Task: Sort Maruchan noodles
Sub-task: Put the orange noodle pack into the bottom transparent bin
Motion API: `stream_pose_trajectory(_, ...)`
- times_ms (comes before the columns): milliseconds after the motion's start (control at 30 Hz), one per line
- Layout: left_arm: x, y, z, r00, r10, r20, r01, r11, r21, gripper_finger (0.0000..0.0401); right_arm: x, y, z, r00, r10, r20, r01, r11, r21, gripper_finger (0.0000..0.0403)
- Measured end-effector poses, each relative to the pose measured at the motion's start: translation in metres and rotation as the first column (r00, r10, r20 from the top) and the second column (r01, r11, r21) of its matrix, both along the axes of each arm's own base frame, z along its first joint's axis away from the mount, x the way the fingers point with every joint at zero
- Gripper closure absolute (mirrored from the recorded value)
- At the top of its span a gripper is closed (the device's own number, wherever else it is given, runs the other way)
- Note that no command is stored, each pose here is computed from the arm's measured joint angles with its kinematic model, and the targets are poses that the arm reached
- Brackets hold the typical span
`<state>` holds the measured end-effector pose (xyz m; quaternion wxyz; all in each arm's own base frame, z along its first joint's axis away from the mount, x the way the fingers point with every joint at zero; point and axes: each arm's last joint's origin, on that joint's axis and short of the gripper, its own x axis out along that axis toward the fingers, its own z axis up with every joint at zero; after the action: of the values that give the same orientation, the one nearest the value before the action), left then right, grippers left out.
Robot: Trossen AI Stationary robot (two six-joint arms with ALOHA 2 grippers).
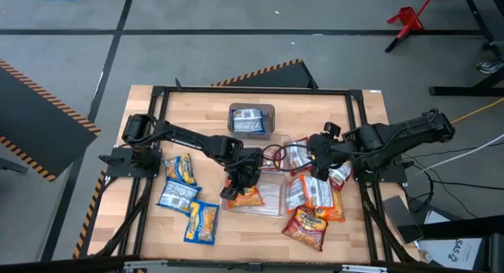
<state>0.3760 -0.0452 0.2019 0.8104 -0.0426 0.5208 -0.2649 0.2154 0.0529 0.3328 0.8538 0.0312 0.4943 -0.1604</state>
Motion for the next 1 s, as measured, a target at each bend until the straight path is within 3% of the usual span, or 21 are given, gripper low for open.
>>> stream_pose_trajectory(167, -0.007, 0.001, 0.014, 1.0, 0.026, 0.011, -0.026, 0.999, 0.027, 0.0279, 0.0, 0.0, 0.0, 1.0, 0.0, 0.0, 0.0, 1.0, 0.0, 0.0191)
stream_pose_trajectory(267, -0.014, 0.004, 0.028, 0.997, 0.07, 0.041, -0.074, 0.992, 0.106, 0.0266, 0.0, 0.0, 0.0, 1.0, 0.002, -0.001, -0.002, 1.0, -0.002, 0.0191)
stream_pose_trajectory(433, -0.023, 0.008, 0.061, 0.969, 0.152, 0.197, -0.194, 0.956, 0.22, 0.0266, 0.0, 0.0, 0.0, 1.0, 0.002, 0.0, -0.002, 1.0, -0.002, 0.0191)
stream_pose_trajectory(533, -0.021, 0.0, 0.069, 0.954, 0.118, 0.274, -0.186, 0.953, 0.237, 0.0282, 0.0, 0.0, 0.0, 1.0, 0.002, 0.0, -0.002, 1.0, -0.002, 0.0191)
stream_pose_trajectory(667, -0.016, -0.015, 0.053, 0.971, 0.052, 0.235, -0.115, 0.958, 0.264, 0.0333, 0.0, 0.0, 0.0, 1.0, 0.002, 0.0, -0.002, 1.0, -0.003, 0.0191)
stream_pose_trajectory(800, -0.008, -0.02, 0.029, 0.981, 0.055, 0.184, -0.118, 0.929, 0.352, 0.0391, 0.0, 0.0, 0.0, 1.0, 0.002, 0.0, -0.002, 1.0, -0.003, 0.0191)
stream_pose_trajectory(900, -0.004, -0.021, 0.017, 0.982, 0.078, 0.172, -0.147, 0.89, 0.432, 0.0393, 0.0, 0.0, 0.0, 1.0, 0.002, -0.001, -0.002, 1.0, -0.004, 0.0191)
stream_pose_trajectory(1000, -0.002, -0.021, 0.007, 0.987, 0.076, 0.141, -0.131, 0.889, 0.438, 0.0395, 0.0, 0.0, 0.0, 1.0, 0.002, -0.001, -0.002, 1.0, -0.003, 0.0191)
